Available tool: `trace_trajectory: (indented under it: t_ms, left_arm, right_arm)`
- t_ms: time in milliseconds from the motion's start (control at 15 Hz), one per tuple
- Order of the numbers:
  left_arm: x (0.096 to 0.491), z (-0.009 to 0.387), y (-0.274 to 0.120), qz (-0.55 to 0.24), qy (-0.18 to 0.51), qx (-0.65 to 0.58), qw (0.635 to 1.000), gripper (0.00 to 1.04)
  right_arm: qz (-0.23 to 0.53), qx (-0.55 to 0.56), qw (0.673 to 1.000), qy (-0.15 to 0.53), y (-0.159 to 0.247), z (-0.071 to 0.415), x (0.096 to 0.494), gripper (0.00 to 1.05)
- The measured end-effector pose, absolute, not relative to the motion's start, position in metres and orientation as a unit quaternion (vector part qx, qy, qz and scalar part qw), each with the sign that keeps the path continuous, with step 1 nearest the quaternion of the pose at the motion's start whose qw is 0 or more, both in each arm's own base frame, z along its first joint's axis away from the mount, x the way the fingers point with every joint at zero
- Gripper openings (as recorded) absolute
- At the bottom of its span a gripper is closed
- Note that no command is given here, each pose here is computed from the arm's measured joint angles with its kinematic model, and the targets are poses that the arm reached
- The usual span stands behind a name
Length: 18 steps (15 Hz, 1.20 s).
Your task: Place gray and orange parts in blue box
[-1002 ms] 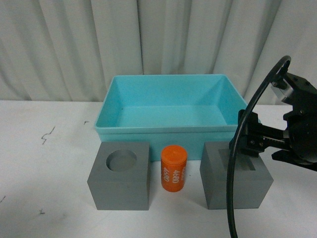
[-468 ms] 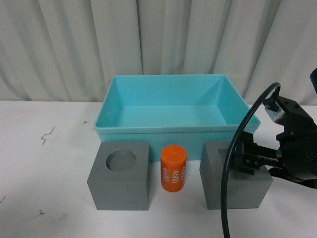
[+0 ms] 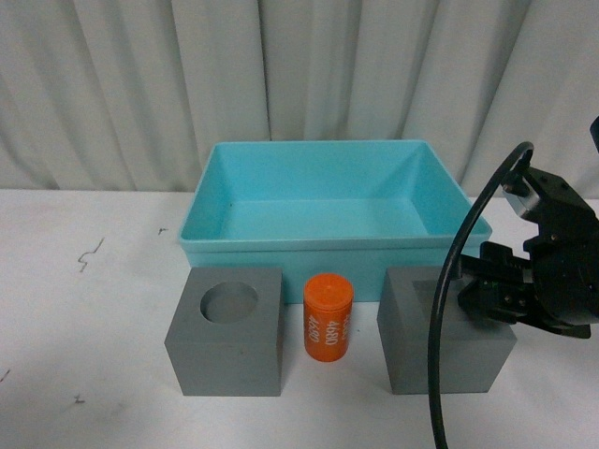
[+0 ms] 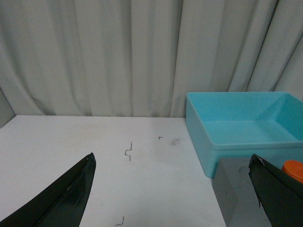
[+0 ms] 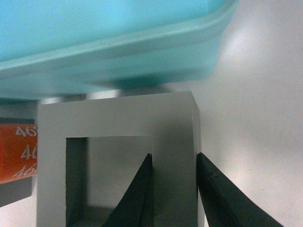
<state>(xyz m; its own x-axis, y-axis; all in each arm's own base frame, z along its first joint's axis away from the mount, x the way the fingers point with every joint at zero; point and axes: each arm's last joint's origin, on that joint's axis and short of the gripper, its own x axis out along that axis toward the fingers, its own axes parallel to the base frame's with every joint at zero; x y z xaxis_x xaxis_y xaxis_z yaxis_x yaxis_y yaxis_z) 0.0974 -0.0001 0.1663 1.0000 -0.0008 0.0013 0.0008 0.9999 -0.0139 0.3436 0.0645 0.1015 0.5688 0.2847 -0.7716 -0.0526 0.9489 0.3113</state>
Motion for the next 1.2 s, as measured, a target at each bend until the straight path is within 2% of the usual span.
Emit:
trace_trajectory:
  t_ms: [134, 267, 534, 668, 802, 1002, 1203]
  left_arm:
    - [0.097, 0.166, 0.0, 0.0, -0.001, -0.007, 1.0, 0.98]
    - [0.097, 0.166, 0.0, 0.0, -0.001, -0.007, 1.0, 0.98]
    - [0.097, 0.166, 0.0, 0.0, -0.001, -0.007, 1.0, 0.98]
    - [0.097, 0.166, 0.0, 0.0, -0.001, -0.007, 1.0, 0.98]
    - [0.097, 0.166, 0.0, 0.0, -0.001, -0.007, 1.0, 0.98]
    - [0.097, 0.166, 0.0, 0.0, -0.001, -0.007, 1.0, 0.98]
    - [0.097, 0.166, 0.0, 0.0, -0.001, -0.007, 1.0, 0.98]
  right_arm:
    - [0.09, 0.118, 0.88, 0.451, 0.061, 0.108, 0.338, 0.19]
    - [0.102, 0.104, 0.885, 0.442, 0.058, 0.132, 0.318, 0.19]
    - [0.159, 0.08, 0.916, 0.36, 0.059, 0.206, 0.296, 0.19]
    - [0.154, 0.074, 0.934, 0.315, 0.051, 0.233, 0.314, 0.19]
    - [0.146, 0.078, 0.944, 0.285, 0.045, 0.252, 0.349, 0.18]
    - [0.138, 0.082, 0.938, 0.306, 0.045, 0.241, 0.397, 0.18]
    - [0.137, 0.088, 0.938, 0.307, 0.048, 0.236, 0.419, 0.18]
